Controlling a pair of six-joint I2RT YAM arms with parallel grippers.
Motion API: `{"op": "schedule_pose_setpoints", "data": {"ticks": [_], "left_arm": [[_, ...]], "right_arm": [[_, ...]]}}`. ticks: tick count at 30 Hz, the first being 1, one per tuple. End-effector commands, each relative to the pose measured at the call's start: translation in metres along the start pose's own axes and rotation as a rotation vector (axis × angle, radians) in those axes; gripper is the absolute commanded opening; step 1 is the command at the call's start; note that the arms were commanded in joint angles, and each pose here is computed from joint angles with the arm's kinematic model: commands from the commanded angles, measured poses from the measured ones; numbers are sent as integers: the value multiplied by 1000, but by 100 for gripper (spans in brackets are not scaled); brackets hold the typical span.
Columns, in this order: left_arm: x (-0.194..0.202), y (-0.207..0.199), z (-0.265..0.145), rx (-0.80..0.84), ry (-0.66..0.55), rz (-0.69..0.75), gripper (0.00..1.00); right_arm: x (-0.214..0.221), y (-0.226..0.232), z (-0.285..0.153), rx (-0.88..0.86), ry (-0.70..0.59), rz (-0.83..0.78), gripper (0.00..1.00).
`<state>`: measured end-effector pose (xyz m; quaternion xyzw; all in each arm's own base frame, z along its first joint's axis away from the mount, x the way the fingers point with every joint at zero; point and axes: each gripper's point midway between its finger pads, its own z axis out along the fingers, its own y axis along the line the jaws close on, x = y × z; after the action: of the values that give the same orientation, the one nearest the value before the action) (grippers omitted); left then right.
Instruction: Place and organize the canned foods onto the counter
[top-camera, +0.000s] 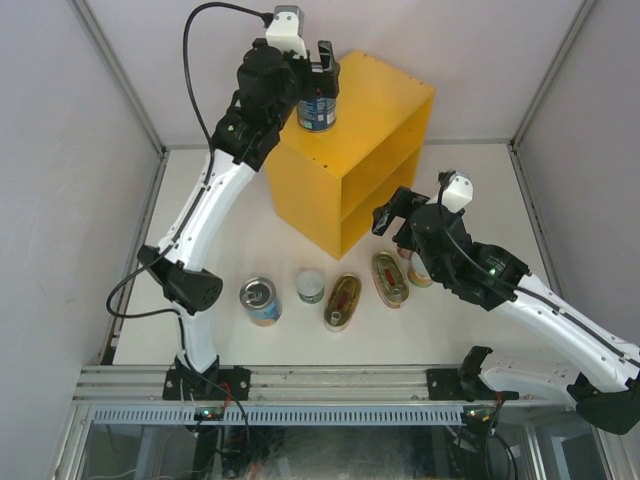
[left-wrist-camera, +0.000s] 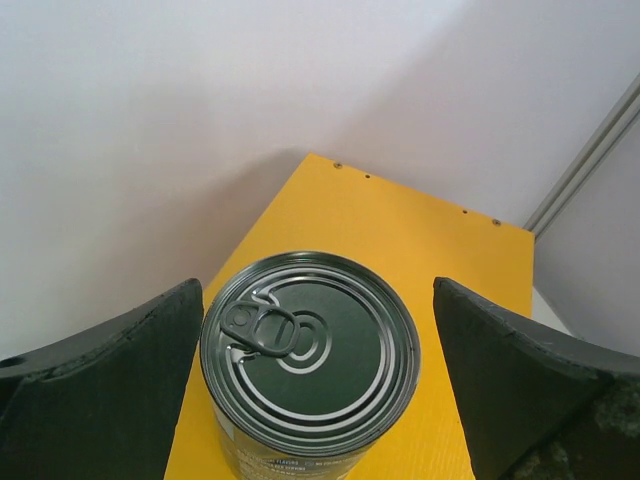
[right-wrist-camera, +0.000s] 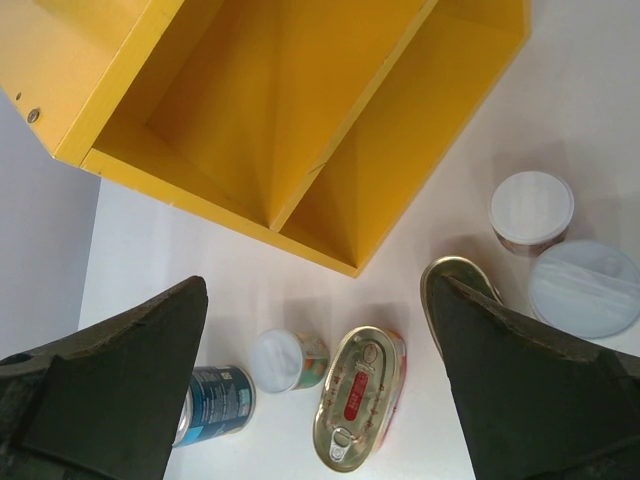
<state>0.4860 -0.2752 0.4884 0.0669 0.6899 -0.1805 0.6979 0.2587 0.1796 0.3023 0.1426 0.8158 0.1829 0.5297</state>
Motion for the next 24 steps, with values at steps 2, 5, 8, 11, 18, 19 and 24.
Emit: {"op": "schedule_pose_setpoints", "data": {"ticks": [2, 5, 8, 11, 18, 19, 24], "left_arm": [[-73, -7, -38, 22, -179, -66, 100], [-80, -7, -49, 19, -195, -73, 100], [-85, -6, -61, 13, -207, -76, 100], [-90, -1, -76, 5, -220, -81, 99], [-87, 6, -113, 19, -226, -75, 90], [-75, 7, -114, 18, -205, -68, 88], [-53, 11, -130, 39, -174, -38, 79]], "right_arm": [[-21, 14, -9, -52, -49, 61, 93], [-24, 21, -9, -75, -54, 68, 93], [-27, 30, -8, -103, -55, 80, 93], [-27, 40, -6, -134, -47, 97, 93], [-43, 75, -2, -264, -37, 198, 85], [-46, 80, -1, -283, -32, 215, 84], [-53, 95, 10, -328, -5, 281, 84]]}}
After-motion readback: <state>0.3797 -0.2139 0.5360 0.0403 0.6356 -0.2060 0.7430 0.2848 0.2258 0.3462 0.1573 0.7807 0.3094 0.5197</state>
